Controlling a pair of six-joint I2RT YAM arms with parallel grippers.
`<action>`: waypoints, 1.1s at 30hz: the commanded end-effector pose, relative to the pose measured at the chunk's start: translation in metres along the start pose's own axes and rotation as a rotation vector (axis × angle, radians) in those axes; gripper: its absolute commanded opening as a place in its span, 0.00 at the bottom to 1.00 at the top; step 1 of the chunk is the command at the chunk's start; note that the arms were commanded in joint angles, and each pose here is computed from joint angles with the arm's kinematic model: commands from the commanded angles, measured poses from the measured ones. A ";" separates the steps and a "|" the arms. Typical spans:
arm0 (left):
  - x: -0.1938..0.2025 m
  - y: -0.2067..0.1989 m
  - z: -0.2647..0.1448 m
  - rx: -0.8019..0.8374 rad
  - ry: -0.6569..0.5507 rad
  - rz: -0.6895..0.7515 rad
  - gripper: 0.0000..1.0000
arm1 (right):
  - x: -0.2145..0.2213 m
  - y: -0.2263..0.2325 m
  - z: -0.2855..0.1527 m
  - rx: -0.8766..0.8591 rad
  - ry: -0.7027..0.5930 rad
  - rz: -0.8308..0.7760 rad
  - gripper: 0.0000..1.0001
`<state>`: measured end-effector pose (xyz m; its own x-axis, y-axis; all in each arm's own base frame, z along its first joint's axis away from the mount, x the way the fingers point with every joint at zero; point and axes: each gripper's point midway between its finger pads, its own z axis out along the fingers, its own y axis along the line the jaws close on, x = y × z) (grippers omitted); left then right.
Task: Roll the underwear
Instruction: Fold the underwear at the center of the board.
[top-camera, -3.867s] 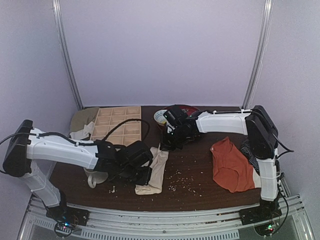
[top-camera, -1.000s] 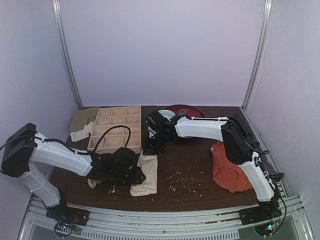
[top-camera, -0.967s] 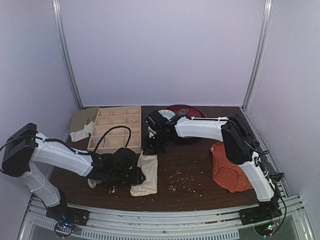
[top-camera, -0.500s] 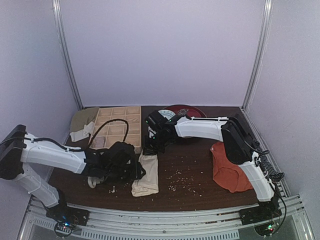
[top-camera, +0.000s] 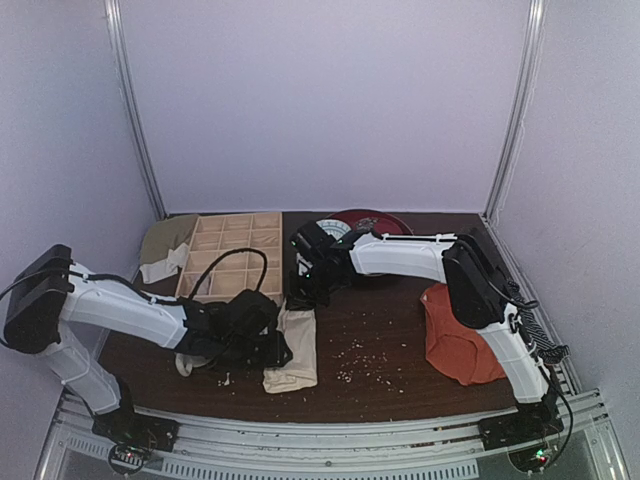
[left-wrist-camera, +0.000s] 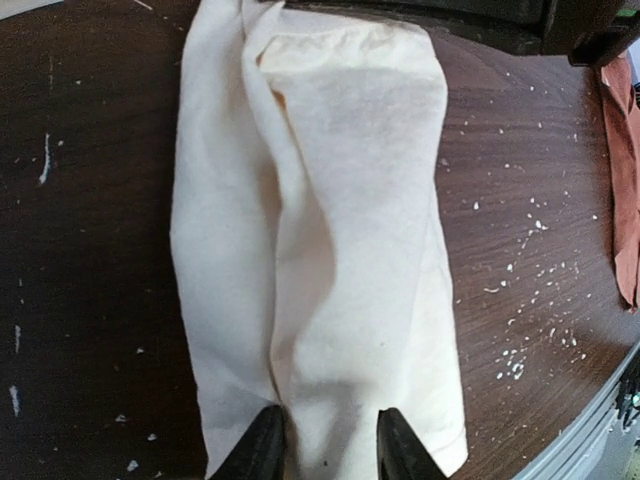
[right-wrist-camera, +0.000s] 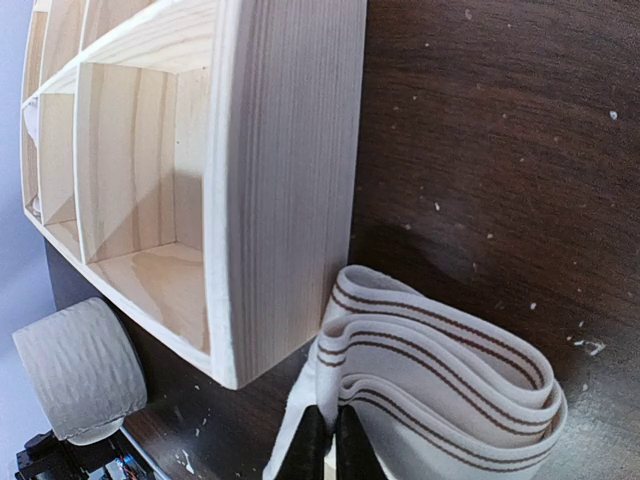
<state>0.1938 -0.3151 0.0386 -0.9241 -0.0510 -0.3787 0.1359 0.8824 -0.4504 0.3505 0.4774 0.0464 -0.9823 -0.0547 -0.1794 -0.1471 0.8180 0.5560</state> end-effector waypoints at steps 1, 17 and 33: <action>-0.013 -0.023 -0.005 0.086 -0.032 -0.006 0.43 | 0.004 -0.003 0.005 0.010 0.010 -0.002 0.02; -0.023 -0.023 -0.021 0.080 -0.075 -0.002 0.00 | 0.005 -0.003 0.005 0.008 0.011 -0.003 0.02; -0.017 0.001 -0.043 0.036 -0.086 -0.050 0.00 | 0.003 0.009 0.001 -0.016 0.007 -0.012 0.02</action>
<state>0.1949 -0.3050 0.0803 -0.8977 -0.1048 -0.4280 0.1377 0.8560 -0.4983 0.3496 0.4785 0.0466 -0.9824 -0.0571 -0.1780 -0.1489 0.8151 0.5598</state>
